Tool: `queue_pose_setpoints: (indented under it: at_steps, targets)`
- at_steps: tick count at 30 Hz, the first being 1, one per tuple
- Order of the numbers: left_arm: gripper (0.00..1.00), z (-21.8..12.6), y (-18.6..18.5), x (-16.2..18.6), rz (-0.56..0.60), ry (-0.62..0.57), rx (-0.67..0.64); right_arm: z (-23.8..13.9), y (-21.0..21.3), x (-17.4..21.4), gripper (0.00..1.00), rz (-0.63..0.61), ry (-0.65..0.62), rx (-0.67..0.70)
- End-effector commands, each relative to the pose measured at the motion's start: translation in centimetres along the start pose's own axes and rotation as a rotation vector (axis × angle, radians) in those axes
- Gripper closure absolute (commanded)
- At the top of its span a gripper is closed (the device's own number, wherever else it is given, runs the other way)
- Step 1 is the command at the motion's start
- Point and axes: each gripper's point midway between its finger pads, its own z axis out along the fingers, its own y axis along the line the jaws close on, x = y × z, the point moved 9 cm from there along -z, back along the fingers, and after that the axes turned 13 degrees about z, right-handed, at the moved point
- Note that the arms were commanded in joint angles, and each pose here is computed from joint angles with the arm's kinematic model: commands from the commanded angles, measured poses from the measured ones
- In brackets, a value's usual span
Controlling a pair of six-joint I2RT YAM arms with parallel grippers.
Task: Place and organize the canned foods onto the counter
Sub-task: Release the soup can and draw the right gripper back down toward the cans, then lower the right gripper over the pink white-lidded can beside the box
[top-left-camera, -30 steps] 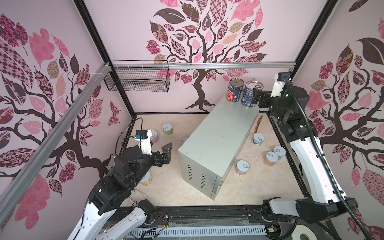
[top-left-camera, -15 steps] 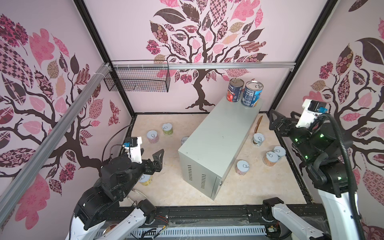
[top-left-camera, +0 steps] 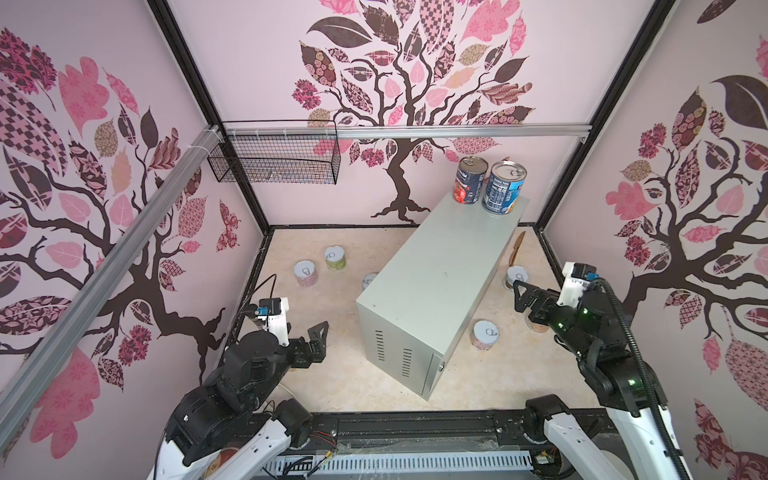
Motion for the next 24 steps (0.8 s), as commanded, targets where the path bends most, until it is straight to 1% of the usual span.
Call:
queue_pose_setpoints:
  at_steps: [1, 5, 10, 12, 16, 19, 21, 24]
  targets:
    - [0.02, 1.4, -0.4, 0.7, -0.033, 0.024, -0.001, 0.0, -0.9, 1.1, 0.0, 0.068, 0.014, 0.013]
    - [0.02, 3.4, -0.7, 2.1, -0.061, 0.088, -0.041, 1.6, -2.7, 3.4, 0.0, 0.116, 0.068, 0.065]
    - [0.02, 4.7, -1.1, 2.9, -0.11, 0.075, -0.028, 4.2, -4.9, 6.4, 0.0, 0.165, 0.146, 0.131]
    - [0.02, 5.8, -1.3, 3.5, -0.132, 0.073, -0.025, 5.3, -5.9, 7.8, 0.0, 0.177, 0.174, 0.161]
    - [0.02, 7.9, -1.9, 5.0, -0.168, 0.099, -0.021, 6.9, -7.0, 9.4, 0.0, 0.188, 0.219, 0.196]
    - [0.02, 9.1, -2.3, 5.6, -0.153, 0.137, -0.016, 8.1, -7.8, 10.8, 0.0, 0.203, 0.258, 0.204]
    - [0.02, 9.6, -2.6, 5.9, -0.146, 0.146, -0.01, 8.9, -8.0, 11.6, 0.0, 0.194, 0.276, 0.214]
    - [0.02, 9.9, -2.8, 5.8, -0.15, 0.136, 0.002, 9.9, -7.8, 12.4, 0.0, 0.146, 0.305, 0.237]
